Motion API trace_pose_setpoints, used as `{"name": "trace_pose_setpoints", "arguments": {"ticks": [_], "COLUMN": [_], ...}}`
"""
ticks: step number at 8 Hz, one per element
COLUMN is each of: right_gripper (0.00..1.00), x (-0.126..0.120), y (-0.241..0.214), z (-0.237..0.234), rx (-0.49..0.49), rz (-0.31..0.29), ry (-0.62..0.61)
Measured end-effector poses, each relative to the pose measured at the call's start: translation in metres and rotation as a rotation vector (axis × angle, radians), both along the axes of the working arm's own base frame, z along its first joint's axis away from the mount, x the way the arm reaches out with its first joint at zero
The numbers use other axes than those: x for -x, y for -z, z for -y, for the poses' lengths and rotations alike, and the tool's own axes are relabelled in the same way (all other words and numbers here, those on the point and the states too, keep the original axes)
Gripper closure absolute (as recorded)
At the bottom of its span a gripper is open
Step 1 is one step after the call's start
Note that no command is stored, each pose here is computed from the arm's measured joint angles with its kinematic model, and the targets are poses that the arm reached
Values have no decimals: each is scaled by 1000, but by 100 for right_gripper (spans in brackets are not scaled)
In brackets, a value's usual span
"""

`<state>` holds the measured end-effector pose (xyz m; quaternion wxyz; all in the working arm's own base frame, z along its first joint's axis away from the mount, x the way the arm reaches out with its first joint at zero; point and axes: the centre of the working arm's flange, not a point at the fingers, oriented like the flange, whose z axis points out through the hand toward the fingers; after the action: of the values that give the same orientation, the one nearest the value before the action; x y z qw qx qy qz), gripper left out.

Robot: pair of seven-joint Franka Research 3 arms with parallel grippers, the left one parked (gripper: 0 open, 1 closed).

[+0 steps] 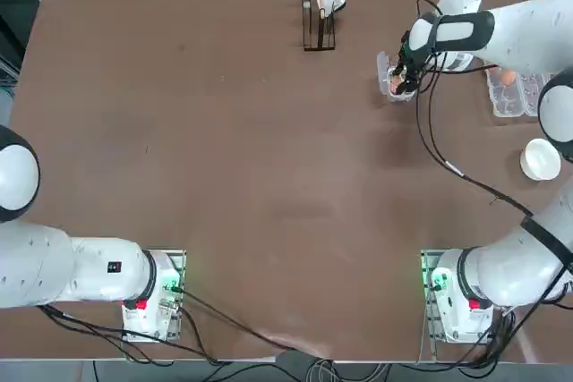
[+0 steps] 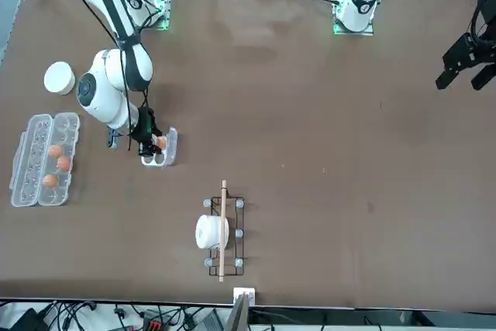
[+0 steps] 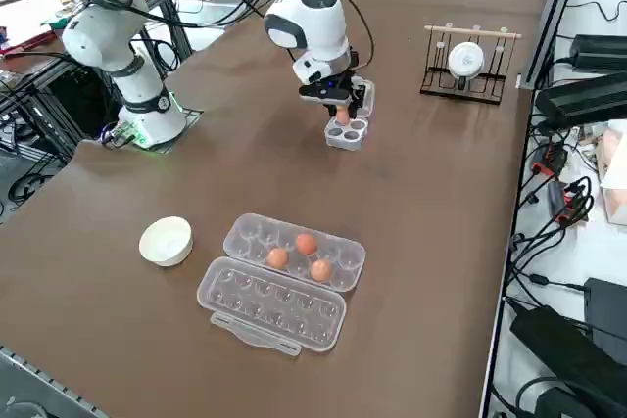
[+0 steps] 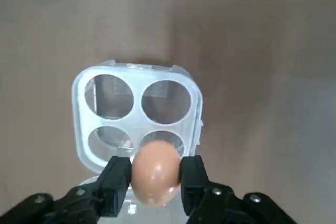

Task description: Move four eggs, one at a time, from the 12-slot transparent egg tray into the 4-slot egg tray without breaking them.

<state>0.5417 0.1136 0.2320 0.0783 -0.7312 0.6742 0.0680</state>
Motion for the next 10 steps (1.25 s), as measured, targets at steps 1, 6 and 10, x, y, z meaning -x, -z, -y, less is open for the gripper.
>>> {"name": "trace_pose_setpoints", "arguments": {"ticks": [1,6,10], "right_gripper": [42,0,0], "x": [2,-12,-43], "y": [2,-28,-98], "z": [0,10,115], "rx": [1,-9,-44], "rz": [-4,43,84], "ry": [0,-6,-141]}}
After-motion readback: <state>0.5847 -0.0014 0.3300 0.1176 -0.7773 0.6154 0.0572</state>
